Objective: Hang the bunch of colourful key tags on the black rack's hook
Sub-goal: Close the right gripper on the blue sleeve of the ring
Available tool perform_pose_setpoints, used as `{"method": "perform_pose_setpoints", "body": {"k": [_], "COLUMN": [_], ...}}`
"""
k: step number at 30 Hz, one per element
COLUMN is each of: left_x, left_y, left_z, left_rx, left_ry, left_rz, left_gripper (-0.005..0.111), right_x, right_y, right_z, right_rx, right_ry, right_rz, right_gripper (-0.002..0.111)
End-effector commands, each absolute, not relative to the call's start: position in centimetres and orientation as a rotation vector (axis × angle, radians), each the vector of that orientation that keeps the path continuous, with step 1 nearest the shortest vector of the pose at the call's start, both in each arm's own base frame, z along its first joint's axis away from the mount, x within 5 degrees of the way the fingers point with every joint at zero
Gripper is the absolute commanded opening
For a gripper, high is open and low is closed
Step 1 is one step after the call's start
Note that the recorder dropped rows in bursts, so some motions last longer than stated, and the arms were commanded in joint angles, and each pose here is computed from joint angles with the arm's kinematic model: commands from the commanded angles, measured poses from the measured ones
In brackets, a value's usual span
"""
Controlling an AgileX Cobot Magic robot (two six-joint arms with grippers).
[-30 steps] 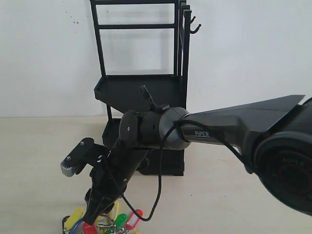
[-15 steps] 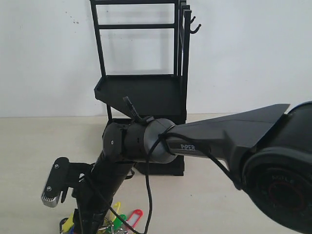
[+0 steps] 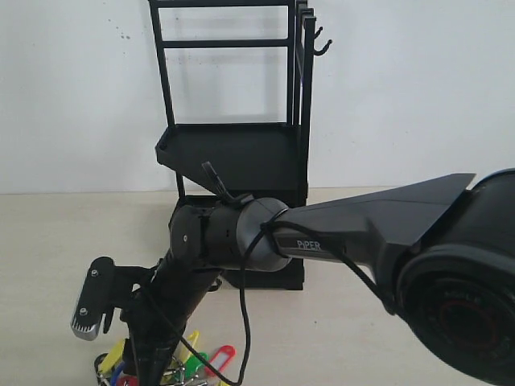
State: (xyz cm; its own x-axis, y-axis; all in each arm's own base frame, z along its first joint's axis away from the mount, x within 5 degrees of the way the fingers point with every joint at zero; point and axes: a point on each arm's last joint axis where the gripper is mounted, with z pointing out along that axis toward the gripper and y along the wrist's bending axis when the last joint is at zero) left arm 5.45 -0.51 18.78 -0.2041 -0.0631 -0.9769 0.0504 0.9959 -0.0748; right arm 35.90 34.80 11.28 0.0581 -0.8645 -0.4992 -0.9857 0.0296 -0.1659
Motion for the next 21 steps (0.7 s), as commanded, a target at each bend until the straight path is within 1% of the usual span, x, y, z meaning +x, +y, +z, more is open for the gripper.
{"method": "perform_pose_setpoints", "body": {"k": [1, 4, 6, 9, 11, 12, 16, 21], "left_x": [5.45, 5.45, 5.45, 5.45, 5.45, 5.45, 5.45, 5.45], "left_y": [-0.48, -0.48, -0.48, -0.48, -0.48, -0.48, -0.48, -0.48], "left_z": [18.73, 18.73, 18.73, 18.73, 18.73, 18.73, 18.73, 18.73], "left_rx": [-0.005, -0.005, -0.005, -0.005, -0.005, -0.005, -0.005, -0.005], "left_ry": [1.771, 1.771, 1.771, 1.771, 1.771, 1.771, 1.771, 1.771], "left_rz": [-0.094, -0.094, -0.094, -0.094, -0.094, -0.094, -0.094, -0.094], "left_gripper": [0.004, 0.004, 0.004, 0.004, 0.004, 0.004, 0.004, 0.004], "right_x": [36.04, 36.10, 36.11, 36.05, 35.87, 35.82, 35.70, 35.93], "right_y": [34.59, 34.61, 34.58, 34.53, 34.46, 34.41, 34.33, 34.36], "right_z": [10.22, 10.25, 10.23, 10.20, 10.12, 10.09, 10.03, 10.71], "right_rx": [-1.895, -1.865, -1.866, -1.863, -1.883, -1.893, -1.907, -1.799], "right_ry": [1.844, 1.869, 1.871, 1.889, 1.897, 1.898, 1.908, 1.982], "right_rz": [0.316, 0.321, 0.316, 0.323, 0.333, 0.332, 0.336, 0.342], "right_gripper": [0.044, 0.044, 0.040, 0.021, 0.005, 0.000, 0.000, 0.000]}}
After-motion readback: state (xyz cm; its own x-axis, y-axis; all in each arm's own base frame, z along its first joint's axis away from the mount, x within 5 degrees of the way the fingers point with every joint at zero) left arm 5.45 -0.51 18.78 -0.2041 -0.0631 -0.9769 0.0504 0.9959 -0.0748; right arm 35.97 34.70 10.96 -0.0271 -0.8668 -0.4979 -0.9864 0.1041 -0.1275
